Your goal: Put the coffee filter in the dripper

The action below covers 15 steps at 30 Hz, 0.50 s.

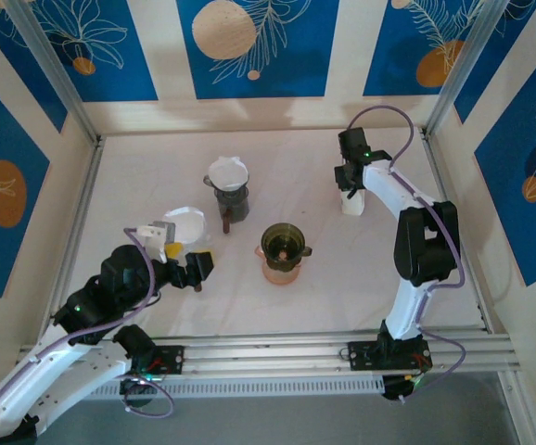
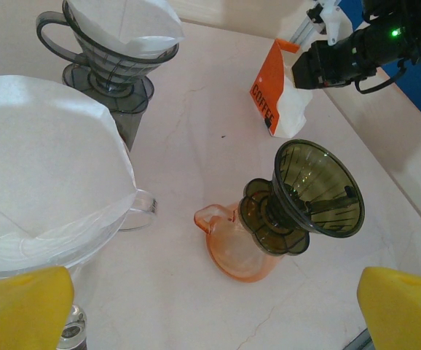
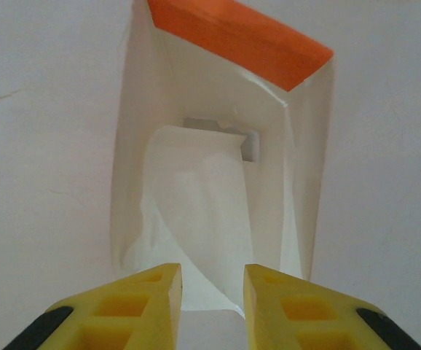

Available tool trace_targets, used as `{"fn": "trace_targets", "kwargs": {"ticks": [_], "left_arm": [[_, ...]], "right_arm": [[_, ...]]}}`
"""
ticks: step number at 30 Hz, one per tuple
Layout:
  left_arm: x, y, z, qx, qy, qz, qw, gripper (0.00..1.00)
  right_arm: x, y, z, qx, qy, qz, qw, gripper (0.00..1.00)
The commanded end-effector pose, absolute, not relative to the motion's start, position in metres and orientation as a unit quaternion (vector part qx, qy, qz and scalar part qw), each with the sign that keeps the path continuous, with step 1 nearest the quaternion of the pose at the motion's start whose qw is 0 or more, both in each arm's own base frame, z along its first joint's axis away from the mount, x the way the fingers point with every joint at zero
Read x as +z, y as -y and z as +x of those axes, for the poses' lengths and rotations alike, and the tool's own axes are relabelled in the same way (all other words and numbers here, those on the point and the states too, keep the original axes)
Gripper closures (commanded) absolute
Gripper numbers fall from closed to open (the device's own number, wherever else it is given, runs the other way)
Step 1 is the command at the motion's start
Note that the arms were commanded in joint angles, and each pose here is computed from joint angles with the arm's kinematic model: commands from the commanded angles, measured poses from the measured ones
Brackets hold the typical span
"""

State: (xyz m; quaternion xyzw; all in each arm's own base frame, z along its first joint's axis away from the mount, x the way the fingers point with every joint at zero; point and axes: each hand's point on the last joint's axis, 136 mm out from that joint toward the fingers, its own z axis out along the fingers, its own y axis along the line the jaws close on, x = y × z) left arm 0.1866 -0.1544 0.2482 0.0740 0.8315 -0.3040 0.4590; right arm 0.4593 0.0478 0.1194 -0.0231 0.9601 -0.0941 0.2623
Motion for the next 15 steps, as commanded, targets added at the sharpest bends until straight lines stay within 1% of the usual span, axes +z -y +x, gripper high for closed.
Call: {"fn": "trace_targets", "kwargs": {"ticks": [1,5,8,15], "left_arm": [[0.258,0.154,0.186,-0.314,-0.824,0.073,0.467,0.0],[0.258,0.154,0.186,-0.313,-0.824,0.073,0.466,0.0],[0.259,0.154,0.185,-0.314,-0.824,0.072,0.467,0.0],[0.256,0.155,0.186,-0.318,-0.824,0.069,0.463,0.0]], "right_arm": [[0.106,-0.04,0.459,-0.113,-0.962,-0.026,0.248,0.7],[0.098,-0.037,0.462,-0.125,-0.962,-0.034,0.241,0.71],[0.095,-0.037,0.464,-0.13,-0.962,-0.036,0.239,0.74],[0.106,-0.042,0.465,-0.124,-0.957,-0.032,0.259,0.97]]}}
